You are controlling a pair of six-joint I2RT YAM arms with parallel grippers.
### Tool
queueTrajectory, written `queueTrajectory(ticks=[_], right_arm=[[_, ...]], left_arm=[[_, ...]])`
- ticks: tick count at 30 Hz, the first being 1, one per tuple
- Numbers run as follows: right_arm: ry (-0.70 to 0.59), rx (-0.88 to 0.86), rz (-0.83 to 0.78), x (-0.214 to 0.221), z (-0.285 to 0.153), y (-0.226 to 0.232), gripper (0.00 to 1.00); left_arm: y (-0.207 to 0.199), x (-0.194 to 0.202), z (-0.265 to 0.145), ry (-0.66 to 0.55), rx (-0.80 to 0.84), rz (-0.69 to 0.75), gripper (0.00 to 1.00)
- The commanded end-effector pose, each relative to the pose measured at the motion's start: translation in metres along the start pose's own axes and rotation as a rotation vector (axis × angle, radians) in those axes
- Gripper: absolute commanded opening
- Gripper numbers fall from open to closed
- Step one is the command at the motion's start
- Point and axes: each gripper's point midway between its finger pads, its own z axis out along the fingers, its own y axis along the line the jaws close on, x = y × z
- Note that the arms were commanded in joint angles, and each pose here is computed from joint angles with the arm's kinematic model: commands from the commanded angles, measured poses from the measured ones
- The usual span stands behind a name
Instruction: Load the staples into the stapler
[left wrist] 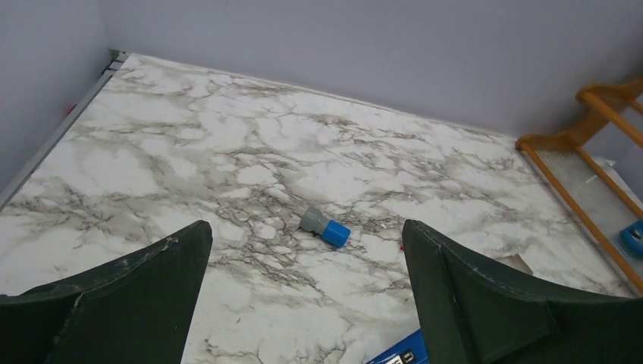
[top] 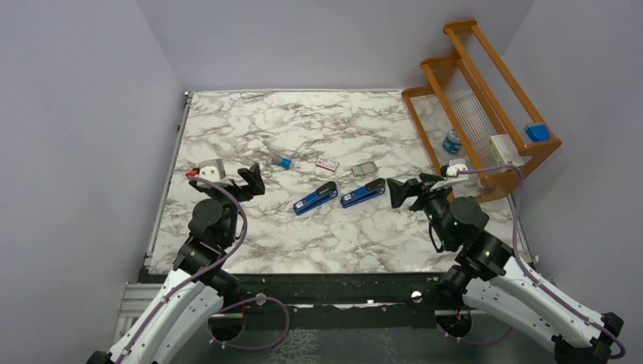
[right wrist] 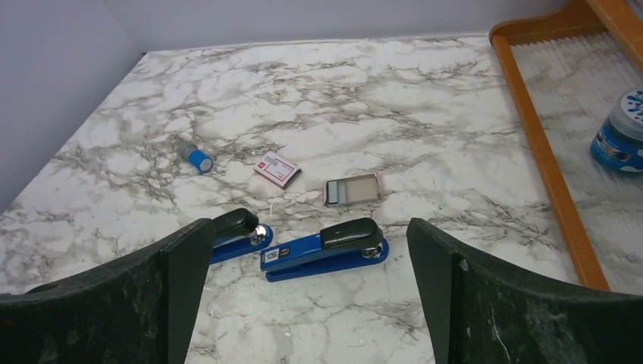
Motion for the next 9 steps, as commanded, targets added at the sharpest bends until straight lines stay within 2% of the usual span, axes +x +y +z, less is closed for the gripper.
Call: queueTrajectory(ticks=[1,9], right_arm=[[0.005,0.081,0.021,0.018,-0.005,-0.019,1.00],[0.017,0.111,0.072,0.035,-0.010,-0.028,1.00]], left_arm=[[0.034,0.014,-0.006,-0.005,-0.182,-0.084,0.99],[0.037,0.021,-0.006,0.010,-0.202,-0.084,0.99]])
